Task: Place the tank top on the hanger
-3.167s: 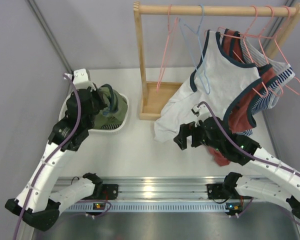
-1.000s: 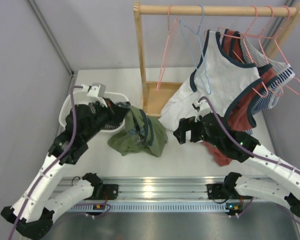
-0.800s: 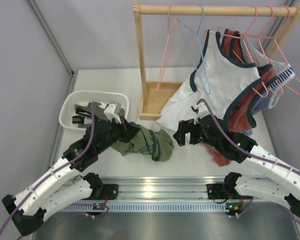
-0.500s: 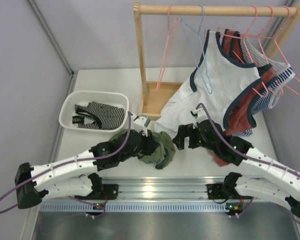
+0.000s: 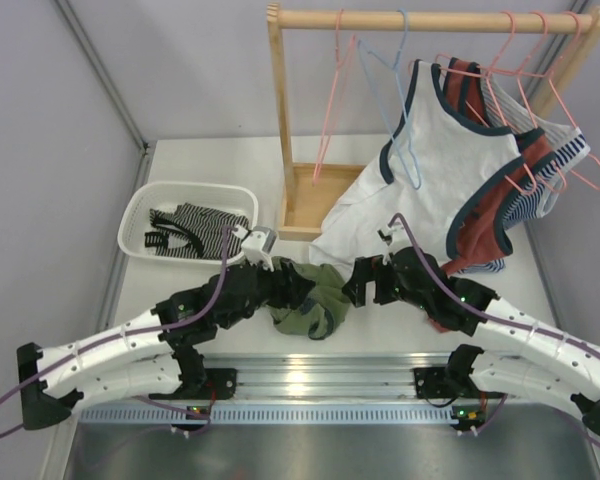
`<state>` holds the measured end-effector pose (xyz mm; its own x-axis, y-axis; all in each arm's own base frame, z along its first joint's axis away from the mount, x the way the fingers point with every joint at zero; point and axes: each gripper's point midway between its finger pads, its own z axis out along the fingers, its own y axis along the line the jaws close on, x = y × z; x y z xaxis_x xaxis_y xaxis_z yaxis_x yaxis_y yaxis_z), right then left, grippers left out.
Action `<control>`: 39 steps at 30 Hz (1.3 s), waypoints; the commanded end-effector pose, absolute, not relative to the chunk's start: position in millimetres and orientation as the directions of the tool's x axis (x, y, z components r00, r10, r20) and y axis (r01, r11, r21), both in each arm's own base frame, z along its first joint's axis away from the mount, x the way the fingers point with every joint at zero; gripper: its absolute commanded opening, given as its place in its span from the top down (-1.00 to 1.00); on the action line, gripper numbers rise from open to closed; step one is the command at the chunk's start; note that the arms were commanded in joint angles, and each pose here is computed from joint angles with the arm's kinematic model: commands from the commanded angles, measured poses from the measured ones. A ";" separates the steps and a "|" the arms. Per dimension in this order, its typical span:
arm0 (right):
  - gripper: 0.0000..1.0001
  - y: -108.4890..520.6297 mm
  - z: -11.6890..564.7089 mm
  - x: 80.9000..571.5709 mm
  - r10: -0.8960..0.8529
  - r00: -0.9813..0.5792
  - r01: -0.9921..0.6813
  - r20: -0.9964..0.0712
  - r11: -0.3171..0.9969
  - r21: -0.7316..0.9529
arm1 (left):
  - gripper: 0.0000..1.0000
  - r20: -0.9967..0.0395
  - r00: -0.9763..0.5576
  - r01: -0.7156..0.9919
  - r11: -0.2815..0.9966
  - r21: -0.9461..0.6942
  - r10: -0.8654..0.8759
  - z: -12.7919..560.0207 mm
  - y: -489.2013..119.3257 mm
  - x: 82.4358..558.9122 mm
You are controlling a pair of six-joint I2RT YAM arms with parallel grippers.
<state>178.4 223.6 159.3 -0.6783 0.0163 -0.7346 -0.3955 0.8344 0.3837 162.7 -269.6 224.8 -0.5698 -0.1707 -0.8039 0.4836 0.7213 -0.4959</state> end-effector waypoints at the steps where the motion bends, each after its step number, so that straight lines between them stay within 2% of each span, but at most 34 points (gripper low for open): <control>1: -1.00 239.7 205.6 180.5 0.093 -0.618 -0.441 -0.781 0.782 0.441 | -0.30 -0.809 -0.529 0.376 0.785 -0.493 -0.255 243.5 -239.1 173.2; 3: -0.95 248.0 217.6 174.6 0.085 -0.611 -0.458 -0.787 0.773 0.439 | -0.15 -0.809 -0.506 0.305 0.815 -0.493 -0.300 247.9 -222.3 179.3; 5: -0.92 260.2 235.5 171.1 0.087 -0.595 -0.473 -0.799 0.765 0.437 | -0.11 -0.813 -0.499 0.296 0.823 -0.485 -0.300 250.9 -213.6 177.8; 9: -0.89 288.1 254.0 151.2 0.040 -0.578 -0.511 -0.815 0.761 0.400 | 0.50 -0.792 -0.525 0.160 0.878 -0.451 -0.311 235.3 -191.5 179.7; 10: -0.87 293.7 253.5 148.3 0.024 -0.583 -0.515 -0.812 0.762 0.392 | 0.88 -0.786 -0.536 0.115 0.896 -0.429 -0.307 226.9 -185.8 180.4; 13: -0.81 313.5 237.4 138.2 -0.032 -0.603 -0.519 -0.797 0.774 0.362 | 1.00 -0.746 -0.584 0.058 0.901 -0.430 -0.319 210.9 -178.3 172.0; 16: -0.79 331.9 217.7 127.8 -0.067 -0.627 -0.534 -0.776 0.762 0.366 | 1.00 -0.705 -0.612 0.002 0.891 -0.454 -0.358 201.0 -167.2 162.8; 19: -0.73 351.0 202.4 123.3 -0.107 -0.633 -0.570 -0.767 0.735 0.367 | 1.00 -0.658 -0.616 -0.142 0.882 -0.449 -0.434 186.3 -140.7 153.7; 22: -0.51 367.5 184.6 127.8 -0.193 -0.616 -0.600 -0.764 0.744 0.296 | 1.00 -0.645 -0.602 -0.222 0.875 -0.431 -0.471 180.7 -123.7 149.5; 23: -0.38 375.6 174.3 129.8 -0.235 -0.606 -0.617 -0.760 0.743 0.261 | 1.00 -0.644 -0.592 -0.245 0.869 -0.430 -0.485 182.3 -119.2 149.3; 26: -0.21 399.2 158.5 123.0 -0.295 -0.606 -0.666 -0.739 0.696 0.269 | 1.00 -0.670 -0.524 -0.311 0.851 -0.423 -0.525 198.9 -98.2 152.7; 29: -0.17 417.8 150.2 119.2 -0.322 -0.610 -0.689 -0.724 0.667 0.283 | 0.81 -0.686 -0.432 -0.322 0.811 -0.488 -0.585 234.5 -84.1 159.2; 35: -0.15 446.2 141.9 114.6 -0.355 -0.600 -0.718 -0.717 0.634 0.286 | 0.59 -0.712 -0.315 -0.268 0.778 -0.568 -0.628 294.8 -70.1 168.7; 39: -0.23 464.7 127.6 106.2 -0.393 -0.598 -0.732 -0.698 0.623 0.277 | 0.37 -0.721 -0.270 -0.232 0.770 -0.594 -0.638 321.1 -64.4 171.4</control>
